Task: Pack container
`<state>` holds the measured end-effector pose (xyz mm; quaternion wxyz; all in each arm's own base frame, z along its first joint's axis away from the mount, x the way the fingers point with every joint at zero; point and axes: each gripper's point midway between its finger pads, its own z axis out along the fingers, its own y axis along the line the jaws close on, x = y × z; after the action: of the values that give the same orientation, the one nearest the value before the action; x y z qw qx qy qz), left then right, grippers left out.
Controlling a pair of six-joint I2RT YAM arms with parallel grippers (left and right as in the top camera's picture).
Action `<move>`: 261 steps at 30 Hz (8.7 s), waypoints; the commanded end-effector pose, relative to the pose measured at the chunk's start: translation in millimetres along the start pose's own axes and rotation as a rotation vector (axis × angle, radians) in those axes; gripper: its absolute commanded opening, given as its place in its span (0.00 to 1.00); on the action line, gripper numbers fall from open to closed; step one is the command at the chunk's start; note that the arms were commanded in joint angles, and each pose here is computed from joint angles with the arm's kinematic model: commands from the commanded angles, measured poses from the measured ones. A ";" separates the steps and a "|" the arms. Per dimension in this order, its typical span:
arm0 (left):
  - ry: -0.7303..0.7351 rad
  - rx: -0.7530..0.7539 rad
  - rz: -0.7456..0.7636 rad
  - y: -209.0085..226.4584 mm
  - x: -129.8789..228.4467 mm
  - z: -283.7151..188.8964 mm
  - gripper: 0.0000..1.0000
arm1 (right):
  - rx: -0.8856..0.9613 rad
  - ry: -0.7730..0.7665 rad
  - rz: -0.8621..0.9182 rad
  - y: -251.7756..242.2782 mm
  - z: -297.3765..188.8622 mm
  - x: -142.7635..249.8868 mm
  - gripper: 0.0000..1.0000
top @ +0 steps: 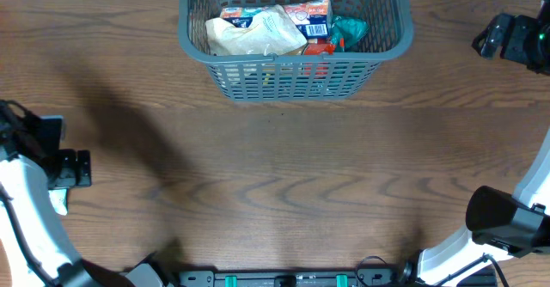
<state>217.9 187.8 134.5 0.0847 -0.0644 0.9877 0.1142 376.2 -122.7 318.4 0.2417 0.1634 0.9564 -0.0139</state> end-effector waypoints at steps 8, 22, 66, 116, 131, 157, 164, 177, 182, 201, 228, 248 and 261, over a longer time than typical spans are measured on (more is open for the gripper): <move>0.113 0.062 0.010 16.5 4.4 61.7 0.98 | -0.002 -0.009 -0.021 3.9 4.1 -4.5 0.99; 0.176 0.095 -0.030 30.6 8.2 134.4 0.98 | -0.003 -0.006 0.017 4.0 4.1 -3.6 0.99; -0.672 0.362 0.292 -202.8 -239.8 -260.7 0.06 | -0.011 0.108 0.009 5.5 2.7 24.3 0.99; -0.893 0.269 0.733 -352.1 -316.1 -226.7 0.98 | -0.187 -0.089 -0.007 35.9 0.0 -24.3 0.99; -0.668 0.183 0.214 -132.5 -187.3 -291.8 0.99 | -0.242 -0.384 -0.193 105.1 -65.4 -55.3 0.99; -0.661 0.166 0.155 -144.9 -50.9 -150.0 0.99 | -0.094 -0.526 -0.177 67.2 -124.8 103.2 0.97; -0.679 0.149 0.147 -159.6 -63.3 -77.5 0.99 | -0.092 -0.515 -0.250 69.8 -28.3 146.1 0.99; -0.734 0.172 -0.015 -154.0 -83.6 -58.3 0.99 | -0.102 -0.347 -0.288 74.8 67.1 196.1 0.99; -0.729 0.172 -0.014 -154.2 -82.9 -57.5 0.99 | -0.095 -0.320 -0.292 73.3 71.1 200.9 0.99; -0.729 0.172 -0.014 -154.2 -82.9 -57.5 0.98 | -0.098 -0.341 -0.287 72.2 65.7 199.8 0.99; -0.729 0.172 -0.014 -154.2 -82.9 -57.5 0.98 | -0.300 -1.045 -0.312 84.1 31.7 215.8 0.99; -0.729 0.172 -0.014 -154.2 -82.9 -57.5 0.98 | -0.339 -0.995 -0.366 97.8 65.1 233.1 0.99; -0.729 0.172 -0.014 -154.2 -82.9 -57.5 0.99 | -0.339 -0.995 -0.366 97.8 65.1 233.1 0.99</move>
<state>313.0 30.3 170.3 0.4350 -0.0063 0.8994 0.0423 244.3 30.5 158.4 0.6802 -0.0611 0.7302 0.0218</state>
